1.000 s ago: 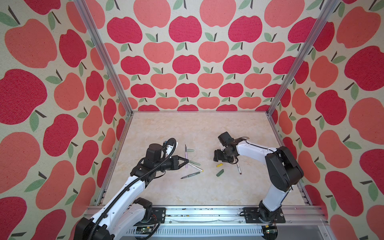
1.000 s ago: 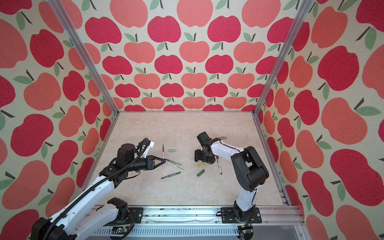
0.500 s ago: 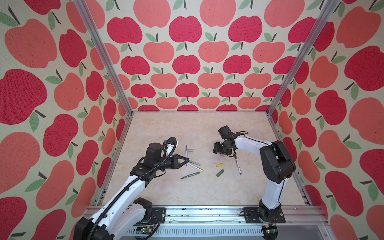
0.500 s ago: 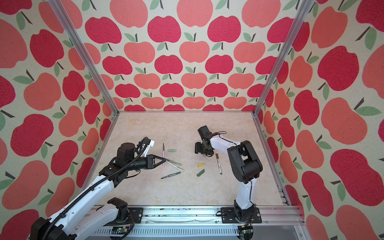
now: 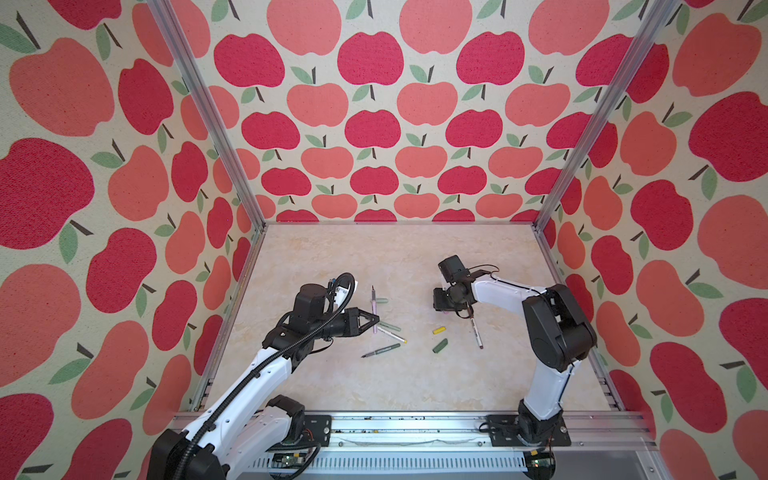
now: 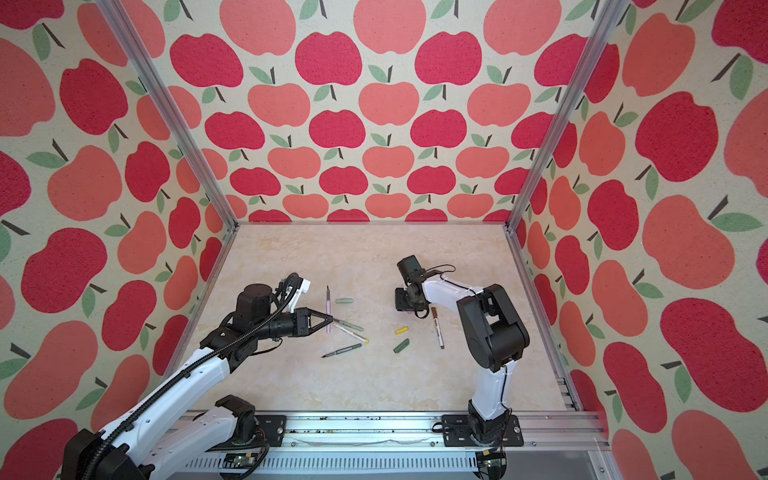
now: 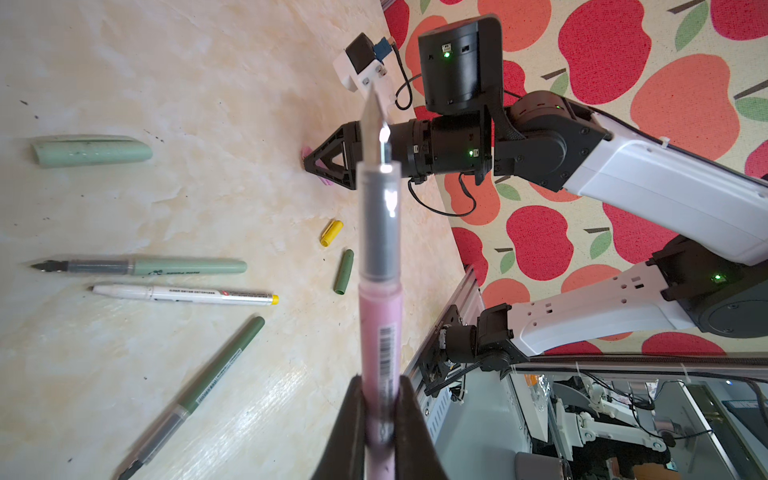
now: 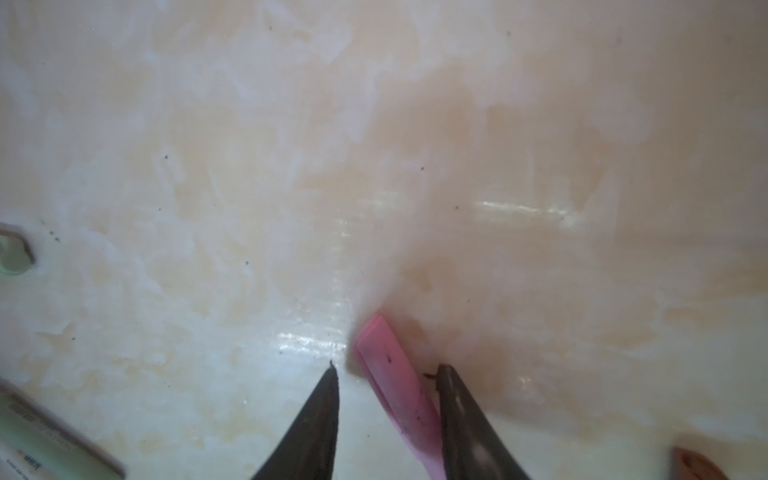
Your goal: Insert the pens into the pen caps
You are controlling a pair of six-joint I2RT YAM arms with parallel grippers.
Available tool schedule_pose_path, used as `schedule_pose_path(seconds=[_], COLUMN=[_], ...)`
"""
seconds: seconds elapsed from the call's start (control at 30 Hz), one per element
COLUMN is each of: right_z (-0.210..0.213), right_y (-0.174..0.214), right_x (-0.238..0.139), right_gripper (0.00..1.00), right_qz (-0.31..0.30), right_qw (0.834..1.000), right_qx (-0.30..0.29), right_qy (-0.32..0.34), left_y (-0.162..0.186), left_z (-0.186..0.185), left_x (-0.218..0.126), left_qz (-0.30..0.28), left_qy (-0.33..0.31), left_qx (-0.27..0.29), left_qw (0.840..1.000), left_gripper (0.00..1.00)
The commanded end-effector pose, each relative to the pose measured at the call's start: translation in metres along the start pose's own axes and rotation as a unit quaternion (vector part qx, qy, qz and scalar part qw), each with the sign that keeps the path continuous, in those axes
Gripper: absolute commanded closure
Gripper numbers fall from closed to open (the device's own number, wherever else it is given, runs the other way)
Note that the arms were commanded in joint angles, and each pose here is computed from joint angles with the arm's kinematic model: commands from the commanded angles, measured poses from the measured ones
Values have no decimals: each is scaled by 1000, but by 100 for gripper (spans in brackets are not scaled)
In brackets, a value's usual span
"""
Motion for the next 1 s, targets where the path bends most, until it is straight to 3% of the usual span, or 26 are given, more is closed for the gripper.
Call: schedule_pose_path(seconds=[0.0, 0.37, 0.97], right_z=[-23, -16, 2], right_y=[42, 43, 31], right_x=[13, 8, -18], right_gripper=[66, 87, 94], right_qz=[72, 64, 25], right_qw=[996, 997, 1000], right_qx=[2, -4, -10], right_qy=[43, 32, 8], left_y=[-11, -11, -9], left_z=[-9, -15, -17], left_x=[0, 5, 8], left_qz=[-10, -3, 3], left_qy=[7, 7, 12], left_qx=[20, 26, 29], left_qw=[1000, 1000, 1000], left_gripper=[100, 100, 100])
Point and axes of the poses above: each gripper's point midway between its finger pads, its own x axis out along the fingers, its own z axis along the line the jaws close on, y = z × x, the point moved 3 cm from there along -x, back along the fingers, and after that the axes turned 7 degrees about x, right-handed, at the moved point
